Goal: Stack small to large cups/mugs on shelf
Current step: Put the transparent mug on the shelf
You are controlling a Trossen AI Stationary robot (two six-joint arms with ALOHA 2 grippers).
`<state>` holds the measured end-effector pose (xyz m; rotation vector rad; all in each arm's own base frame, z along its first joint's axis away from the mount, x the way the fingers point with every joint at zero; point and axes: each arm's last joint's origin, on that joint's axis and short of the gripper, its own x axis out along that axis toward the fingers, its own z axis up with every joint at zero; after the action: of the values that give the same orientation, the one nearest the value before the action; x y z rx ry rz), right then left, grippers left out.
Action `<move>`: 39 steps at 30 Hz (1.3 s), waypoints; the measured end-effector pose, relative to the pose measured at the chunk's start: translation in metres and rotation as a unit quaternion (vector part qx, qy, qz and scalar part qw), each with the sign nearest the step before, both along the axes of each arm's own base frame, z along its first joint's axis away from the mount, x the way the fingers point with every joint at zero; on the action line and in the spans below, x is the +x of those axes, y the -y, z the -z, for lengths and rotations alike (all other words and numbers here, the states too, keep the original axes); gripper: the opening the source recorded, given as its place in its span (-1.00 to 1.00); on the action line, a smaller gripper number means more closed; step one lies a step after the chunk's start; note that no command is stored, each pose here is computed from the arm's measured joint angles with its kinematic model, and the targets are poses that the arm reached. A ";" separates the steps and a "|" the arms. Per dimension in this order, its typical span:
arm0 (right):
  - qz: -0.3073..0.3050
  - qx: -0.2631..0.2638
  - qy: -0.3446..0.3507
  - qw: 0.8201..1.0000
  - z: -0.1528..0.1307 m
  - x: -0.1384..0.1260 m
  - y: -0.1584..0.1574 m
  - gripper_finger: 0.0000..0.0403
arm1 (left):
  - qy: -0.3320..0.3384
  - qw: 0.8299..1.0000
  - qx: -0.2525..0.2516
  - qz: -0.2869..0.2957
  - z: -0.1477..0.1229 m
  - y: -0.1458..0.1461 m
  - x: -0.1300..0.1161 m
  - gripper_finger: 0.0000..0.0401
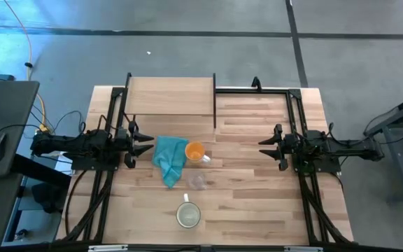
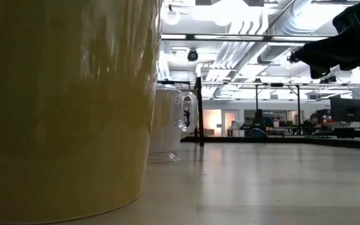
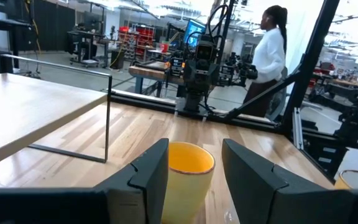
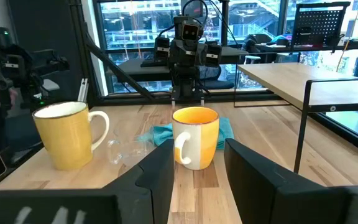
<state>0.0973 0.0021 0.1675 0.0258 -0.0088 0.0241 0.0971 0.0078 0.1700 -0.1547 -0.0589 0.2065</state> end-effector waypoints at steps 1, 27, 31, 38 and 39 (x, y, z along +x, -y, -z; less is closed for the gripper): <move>0.000 0.000 0.000 1.000 0.000 0.000 0.000 -0.34 | -0.001 1.000 0.004 0.000 0.000 0.000 0.000 -0.31; 0.004 -0.005 0.000 1.000 0.000 0.000 0.000 -0.34 | 0.062 0.991 -0.109 0.046 -0.008 0.002 0.000 -0.31; 0.003 0.026 0.001 1.000 0.000 0.000 0.000 -0.34 | 0.067 0.987 -0.138 0.048 -0.008 0.002 0.000 -0.31; -0.001 0.171 0.018 0.985 -0.004 0.000 0.000 -0.34 | 0.076 0.977 -0.190 0.056 -0.009 0.002 0.000 -0.31; -0.002 0.195 0.020 0.981 -0.005 0.000 0.000 -0.34 | 0.076 0.977 -0.190 0.056 -0.009 0.002 0.000 -0.31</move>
<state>0.0972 0.0018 0.1720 0.4187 -0.0546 0.0275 0.0967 0.0055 0.1787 -0.5543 -0.1634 0.0902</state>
